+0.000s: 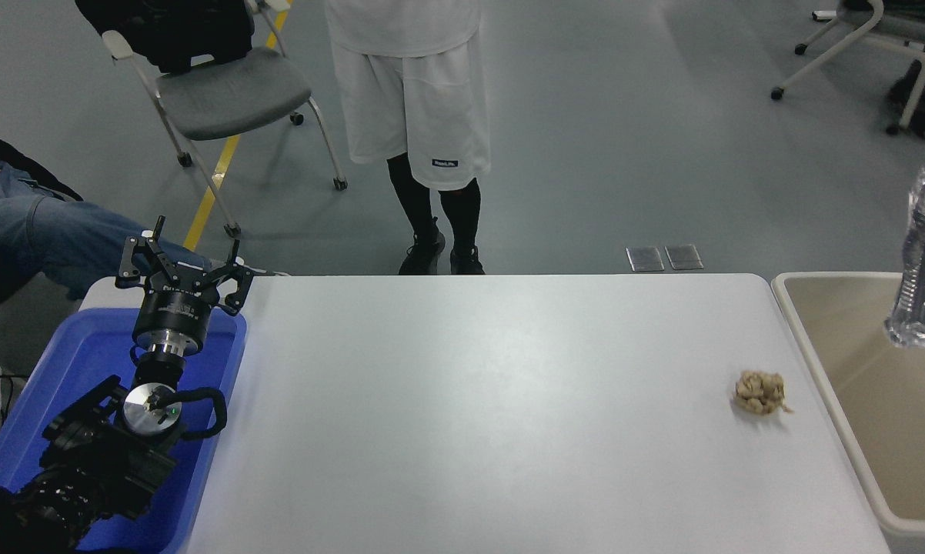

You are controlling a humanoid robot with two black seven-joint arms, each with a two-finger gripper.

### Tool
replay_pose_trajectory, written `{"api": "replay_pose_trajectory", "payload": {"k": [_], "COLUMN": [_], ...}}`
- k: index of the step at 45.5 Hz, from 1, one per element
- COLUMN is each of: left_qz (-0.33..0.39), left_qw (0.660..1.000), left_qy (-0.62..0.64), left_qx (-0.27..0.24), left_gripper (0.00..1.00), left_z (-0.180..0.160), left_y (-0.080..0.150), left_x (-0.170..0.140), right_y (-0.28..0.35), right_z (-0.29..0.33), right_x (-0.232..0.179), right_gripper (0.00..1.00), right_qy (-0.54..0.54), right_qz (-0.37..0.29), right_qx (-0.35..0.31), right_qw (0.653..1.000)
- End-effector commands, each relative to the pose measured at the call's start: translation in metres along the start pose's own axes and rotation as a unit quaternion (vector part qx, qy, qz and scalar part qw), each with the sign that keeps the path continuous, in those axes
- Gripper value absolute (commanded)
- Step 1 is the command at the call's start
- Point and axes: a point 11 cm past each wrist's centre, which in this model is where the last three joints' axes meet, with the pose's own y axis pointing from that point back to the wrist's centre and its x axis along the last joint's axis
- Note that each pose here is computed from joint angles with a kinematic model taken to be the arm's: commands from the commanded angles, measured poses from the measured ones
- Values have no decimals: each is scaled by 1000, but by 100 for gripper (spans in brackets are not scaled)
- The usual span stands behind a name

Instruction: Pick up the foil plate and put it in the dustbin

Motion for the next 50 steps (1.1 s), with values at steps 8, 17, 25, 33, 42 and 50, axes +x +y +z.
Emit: {"api": "replay_pose_trajectory", "payload": {"k": [8, 17, 25, 33, 42, 50], "left_qz": [0, 0, 0, -1, 0, 0], "left_qw": [1000, 1000, 1000, 1000, 1000, 1000], "left_qy": [0, 0, 0, 0, 0, 0], "left_qx": [0, 0, 0, 0, 0, 0], "left_gripper": [99, 99, 99, 99, 99, 99], "left_z": [0, 0, 0, 0, 0, 0], "left_y": [0, 0, 0, 0, 0, 0], "left_x": [0, 0, 0, 0, 0, 0], "right_y": [-51, -72, -91, -104, -122, -137], "right_z": [50, 49, 36, 38, 41, 38], "right_x": [-37, -61, -83, -79, -75, -84], "right_gripper": [0, 0, 0, 0, 0, 0], "right_qy": [-71, -107, -120, -152, -178, -205], "right_qz": [-24, -50, -74, 0, 124, 192], "right_qx": [-37, -16, 3, 2, -23, -36], "right_qw": [996, 993, 990, 988, 976, 959]}}
